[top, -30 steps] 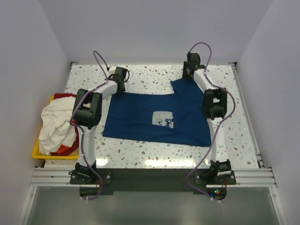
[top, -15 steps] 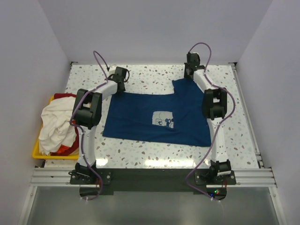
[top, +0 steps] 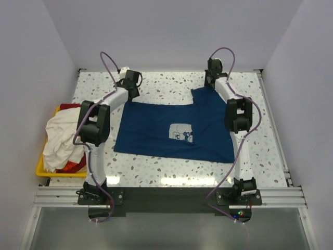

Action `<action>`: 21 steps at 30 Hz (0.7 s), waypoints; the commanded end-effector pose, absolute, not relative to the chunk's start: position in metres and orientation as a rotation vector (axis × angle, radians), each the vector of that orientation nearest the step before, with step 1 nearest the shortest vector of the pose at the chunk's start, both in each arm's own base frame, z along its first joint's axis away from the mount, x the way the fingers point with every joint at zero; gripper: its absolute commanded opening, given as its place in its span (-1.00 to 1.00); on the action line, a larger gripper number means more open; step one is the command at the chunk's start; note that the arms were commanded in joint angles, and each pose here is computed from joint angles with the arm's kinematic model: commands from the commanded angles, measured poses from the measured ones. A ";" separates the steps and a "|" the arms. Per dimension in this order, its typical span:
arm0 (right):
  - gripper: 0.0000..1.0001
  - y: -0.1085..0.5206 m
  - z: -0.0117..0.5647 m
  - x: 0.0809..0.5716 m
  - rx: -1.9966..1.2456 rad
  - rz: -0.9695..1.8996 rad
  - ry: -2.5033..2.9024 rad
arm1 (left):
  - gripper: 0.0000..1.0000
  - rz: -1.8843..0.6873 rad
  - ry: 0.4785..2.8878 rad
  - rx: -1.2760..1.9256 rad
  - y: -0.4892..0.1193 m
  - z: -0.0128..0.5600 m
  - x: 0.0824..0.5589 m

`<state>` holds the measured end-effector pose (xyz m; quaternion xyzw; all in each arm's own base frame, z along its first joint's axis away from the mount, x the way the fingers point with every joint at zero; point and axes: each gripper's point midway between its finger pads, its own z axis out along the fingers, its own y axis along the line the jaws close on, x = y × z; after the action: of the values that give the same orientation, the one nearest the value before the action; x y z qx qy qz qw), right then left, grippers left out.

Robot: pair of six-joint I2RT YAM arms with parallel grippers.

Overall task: Fold and stack the t-shirts
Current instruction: Fold the tshirt

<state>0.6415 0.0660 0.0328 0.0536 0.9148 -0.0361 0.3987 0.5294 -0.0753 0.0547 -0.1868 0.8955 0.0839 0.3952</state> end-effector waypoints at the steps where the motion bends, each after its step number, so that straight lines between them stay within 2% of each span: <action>1: -1.00 0.068 0.065 0.642 0.141 -0.071 2.272 | 0.10 0.134 2.133 -0.467 -0.077 0.113 0.549; 21: -1.00 0.069 0.069 0.640 0.131 -0.067 2.272 | -0.09 0.203 2.287 -0.514 -0.078 0.037 0.542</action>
<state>0.6395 0.0659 0.0327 0.0530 0.9157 -0.0360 0.3967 0.5300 -0.0780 0.0230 -0.1836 0.9072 0.0901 0.3677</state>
